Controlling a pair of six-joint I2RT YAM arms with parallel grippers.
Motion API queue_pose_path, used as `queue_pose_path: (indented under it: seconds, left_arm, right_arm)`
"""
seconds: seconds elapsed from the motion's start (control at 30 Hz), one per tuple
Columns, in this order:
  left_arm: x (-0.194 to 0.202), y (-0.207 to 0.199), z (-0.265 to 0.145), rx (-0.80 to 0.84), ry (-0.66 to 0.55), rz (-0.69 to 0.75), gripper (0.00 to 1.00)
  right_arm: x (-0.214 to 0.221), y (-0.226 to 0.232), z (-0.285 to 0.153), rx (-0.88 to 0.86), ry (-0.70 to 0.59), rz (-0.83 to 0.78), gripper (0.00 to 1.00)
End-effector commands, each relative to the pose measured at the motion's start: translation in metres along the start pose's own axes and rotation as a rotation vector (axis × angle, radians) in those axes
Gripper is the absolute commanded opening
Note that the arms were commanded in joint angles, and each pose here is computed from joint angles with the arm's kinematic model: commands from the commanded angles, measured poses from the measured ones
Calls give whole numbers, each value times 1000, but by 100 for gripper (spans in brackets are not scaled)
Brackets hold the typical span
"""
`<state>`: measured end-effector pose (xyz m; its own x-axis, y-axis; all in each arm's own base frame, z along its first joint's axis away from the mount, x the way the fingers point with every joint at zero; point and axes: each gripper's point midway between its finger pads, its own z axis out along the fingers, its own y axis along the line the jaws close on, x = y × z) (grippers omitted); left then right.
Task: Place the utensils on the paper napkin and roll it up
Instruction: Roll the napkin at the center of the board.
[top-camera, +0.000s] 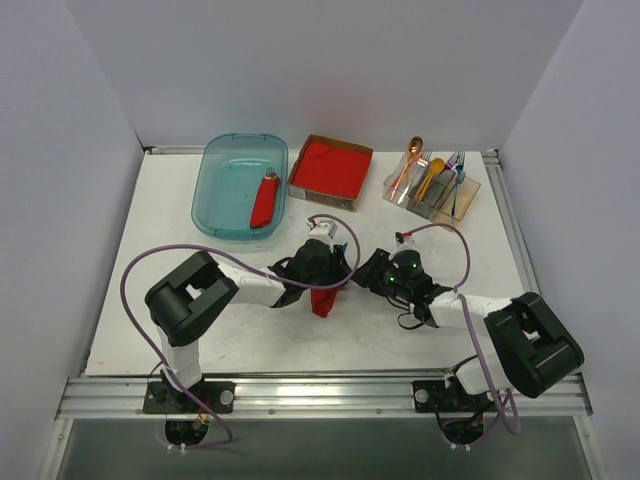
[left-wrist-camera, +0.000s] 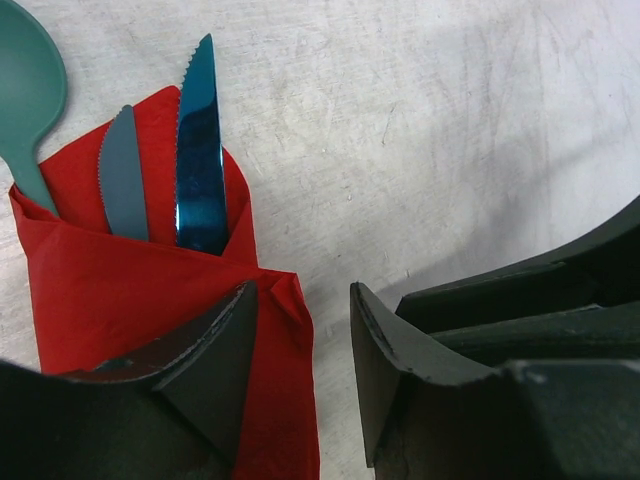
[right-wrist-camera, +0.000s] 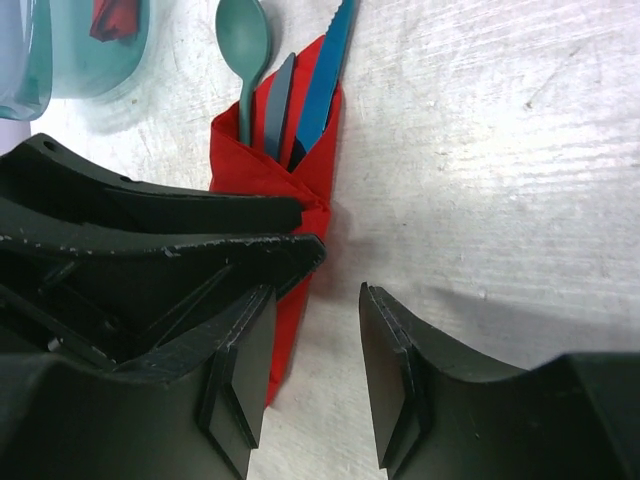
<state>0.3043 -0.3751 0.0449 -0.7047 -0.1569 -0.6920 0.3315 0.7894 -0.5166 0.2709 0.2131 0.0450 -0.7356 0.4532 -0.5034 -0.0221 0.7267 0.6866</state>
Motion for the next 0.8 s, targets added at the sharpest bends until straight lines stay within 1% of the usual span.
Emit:
queue_pose_path:
  seconds: [0.0,0.17,0.27,0.3,0.37,0.4,0.43,0.5,0.57,0.6,0.7,0.77]
  left_arm:
    - [-21,-21,-7,72,-68,-5,51]
    - [-28,-23,-13,88,-106,-17,50]
    - [-31,-22,-16,89,-124,-24,44]
    - [-31,-23,-16,90,-125,-26,41]
    - [-31,-24,-17,95,-124,-26,41]
    - [-31,-25,-16,100,-120,-24,44]
    - [-30,-25,-16,100,-118,-24,44]
    - [-31,-25,-16,102,-120,-24,45]
    - [-30,-24,-16,102,-120,-25,43]
    - [-29,-24,-17,102,-120,-26,40]
    - [-29,-23,-16,99,-123,-30,21]
    - [-28,-22,-16,97,-121,-30,15]
  right_arm:
    - [-15,20,8,-66,-28,10,39]
    - [-16,9,14,-36,-35,61,36]
    - [-24,5,13,-31,-61,91,36]
    - [-26,4,13,-29,-67,95,36]
    - [-31,2,12,-22,-79,105,37]
    - [-34,0,12,-21,-85,109,38]
    - [-35,0,12,-20,-84,111,38]
    - [-34,-1,15,-24,-70,113,38]
    - [-35,3,18,-45,-60,125,37]
    - [-33,5,21,-59,-46,130,37]
    - [-32,9,26,-85,-28,145,38]
    - [-34,13,28,-97,-27,148,38]
